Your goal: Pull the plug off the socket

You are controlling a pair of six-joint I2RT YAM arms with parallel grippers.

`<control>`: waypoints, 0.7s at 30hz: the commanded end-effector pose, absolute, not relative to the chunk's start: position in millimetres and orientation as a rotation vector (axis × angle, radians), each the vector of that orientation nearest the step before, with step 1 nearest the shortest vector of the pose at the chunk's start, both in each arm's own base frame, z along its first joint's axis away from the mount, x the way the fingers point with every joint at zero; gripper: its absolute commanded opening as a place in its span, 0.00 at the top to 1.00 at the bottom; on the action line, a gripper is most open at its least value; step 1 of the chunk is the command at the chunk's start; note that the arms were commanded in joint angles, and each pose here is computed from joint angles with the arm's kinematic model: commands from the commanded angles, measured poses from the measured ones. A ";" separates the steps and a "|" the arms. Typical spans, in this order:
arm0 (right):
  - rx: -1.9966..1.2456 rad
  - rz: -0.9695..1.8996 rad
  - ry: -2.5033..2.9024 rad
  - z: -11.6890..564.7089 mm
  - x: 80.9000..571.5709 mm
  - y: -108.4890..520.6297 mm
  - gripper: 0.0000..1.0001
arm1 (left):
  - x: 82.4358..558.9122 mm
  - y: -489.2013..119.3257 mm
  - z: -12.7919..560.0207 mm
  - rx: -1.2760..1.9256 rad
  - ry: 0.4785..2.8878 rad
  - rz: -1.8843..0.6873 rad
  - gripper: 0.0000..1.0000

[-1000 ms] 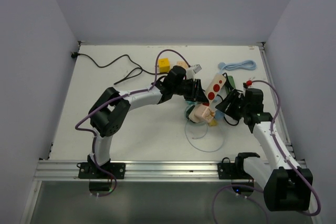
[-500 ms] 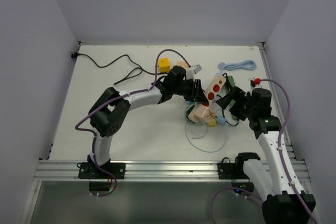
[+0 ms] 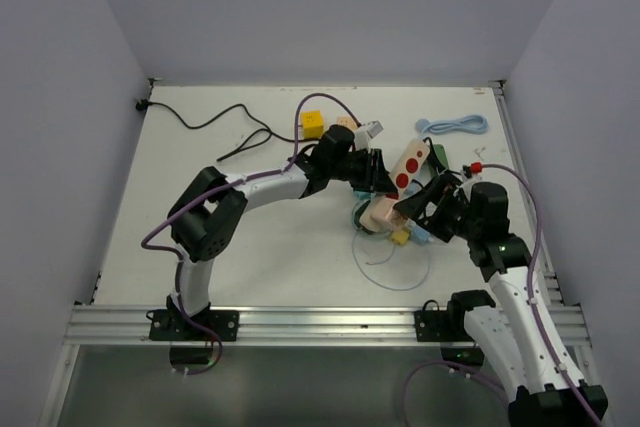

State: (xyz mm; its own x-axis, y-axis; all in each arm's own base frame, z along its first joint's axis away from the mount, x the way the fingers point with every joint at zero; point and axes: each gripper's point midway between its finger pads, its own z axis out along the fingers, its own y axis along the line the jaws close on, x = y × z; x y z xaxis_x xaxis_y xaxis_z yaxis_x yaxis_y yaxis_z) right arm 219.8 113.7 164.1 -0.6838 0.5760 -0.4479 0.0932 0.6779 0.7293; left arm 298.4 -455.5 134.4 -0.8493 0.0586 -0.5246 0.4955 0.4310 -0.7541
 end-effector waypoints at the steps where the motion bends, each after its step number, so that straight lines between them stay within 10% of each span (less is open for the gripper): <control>1: 0.478 0.970 2.178 170.2 223.4 131.0 0.01 | 304.5 -468.6 226.1 0.468 1.996 -1.502 0.95; 9: 0.472 0.912 2.196 158.7 232.9 139.9 0.05 | 296.6 -479.2 221.1 0.439 2.020 -1.482 0.98; 21: 0.419 0.902 2.216 159.8 227.7 140.1 0.76 | 296.4 -481.6 217.5 0.435 2.029 -1.437 0.81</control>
State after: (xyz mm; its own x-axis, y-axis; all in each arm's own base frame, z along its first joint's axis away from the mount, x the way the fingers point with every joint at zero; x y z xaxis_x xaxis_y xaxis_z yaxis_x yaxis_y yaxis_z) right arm 225.2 137.4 146.7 -0.7142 0.5425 -0.4424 0.0944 0.7008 0.7070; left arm 290.5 -469.7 136.6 -0.8415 0.0139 -0.5401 0.4790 0.4817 -0.7339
